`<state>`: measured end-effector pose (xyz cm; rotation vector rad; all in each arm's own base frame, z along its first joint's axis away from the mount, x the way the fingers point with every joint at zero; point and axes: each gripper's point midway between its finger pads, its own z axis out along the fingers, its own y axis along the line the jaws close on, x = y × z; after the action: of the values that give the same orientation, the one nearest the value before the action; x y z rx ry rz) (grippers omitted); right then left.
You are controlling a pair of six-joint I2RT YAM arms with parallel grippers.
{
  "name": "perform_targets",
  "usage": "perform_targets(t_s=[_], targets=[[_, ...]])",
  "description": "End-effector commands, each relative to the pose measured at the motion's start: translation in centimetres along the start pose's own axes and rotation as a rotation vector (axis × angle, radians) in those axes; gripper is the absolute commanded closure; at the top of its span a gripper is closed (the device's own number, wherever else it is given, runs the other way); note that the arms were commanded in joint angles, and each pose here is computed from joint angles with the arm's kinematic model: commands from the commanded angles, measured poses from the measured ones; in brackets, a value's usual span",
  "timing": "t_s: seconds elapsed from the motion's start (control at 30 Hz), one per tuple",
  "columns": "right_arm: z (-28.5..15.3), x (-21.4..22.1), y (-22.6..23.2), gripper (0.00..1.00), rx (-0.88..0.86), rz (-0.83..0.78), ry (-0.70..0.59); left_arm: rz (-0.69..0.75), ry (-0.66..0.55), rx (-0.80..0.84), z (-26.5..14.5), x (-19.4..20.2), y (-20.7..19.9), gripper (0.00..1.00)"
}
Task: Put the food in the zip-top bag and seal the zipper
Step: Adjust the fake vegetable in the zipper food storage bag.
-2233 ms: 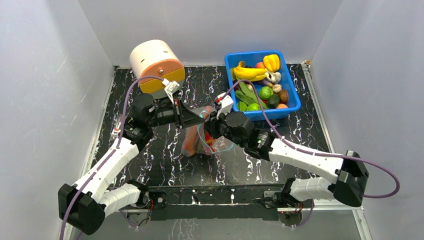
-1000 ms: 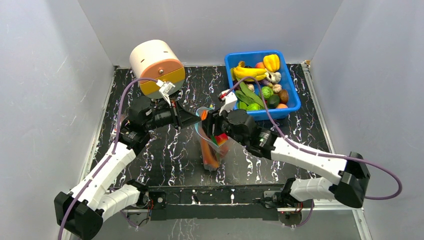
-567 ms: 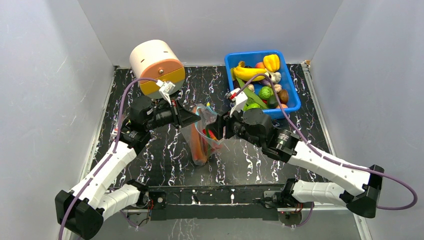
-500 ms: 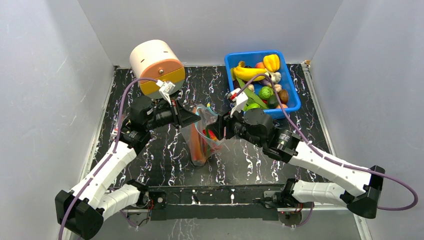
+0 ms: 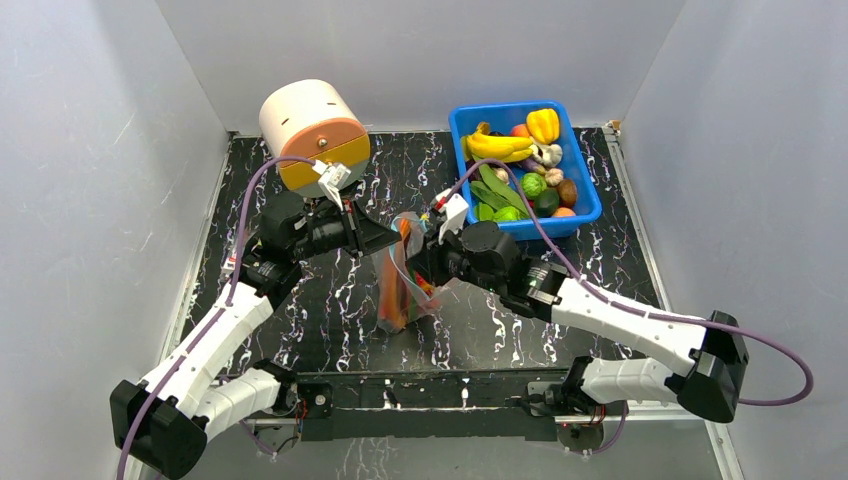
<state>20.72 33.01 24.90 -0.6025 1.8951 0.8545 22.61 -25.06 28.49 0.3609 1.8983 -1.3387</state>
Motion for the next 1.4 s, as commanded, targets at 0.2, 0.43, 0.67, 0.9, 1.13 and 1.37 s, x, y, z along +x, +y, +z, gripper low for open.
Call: perform_targets(t_s=[0.2, 0.43, 0.67, 0.9, 1.13, 1.37], targets=[[4.7, 0.2, -1.3, 1.00, 0.071, 0.090, -0.100, 0.021, -0.040, 0.095, -0.4, -1.2, -2.5, 1.00], [7.5, 3.2, -3.3, 1.00, 0.165, 0.129, -0.051, -0.007, -0.055, 0.142, 0.0, -1.1, -2.8, 1.00], [7.2, 3.9, -3.5, 1.00, 0.163, 0.144, -0.050, 0.012, -0.044, 0.122, -0.1, -1.4, -2.7, 1.00], [3.5, 1.5, -1.1, 0.97, 0.052, 0.126, -0.072, 0.042, -0.035, 0.040, -0.3, -1.5, -1.7, 1.00], [0.1, -0.3, -0.5, 0.90, 0.030, 0.105, -0.085, 0.052, -0.054, 0.000, -0.4, -1.7, -1.0, 1.00], [-1.9, -2.4, -0.3, 0.72, 0.048, 0.054, -0.086, 0.056, -0.051, -0.022, -0.1, -2.1, -0.6, 1.00]])
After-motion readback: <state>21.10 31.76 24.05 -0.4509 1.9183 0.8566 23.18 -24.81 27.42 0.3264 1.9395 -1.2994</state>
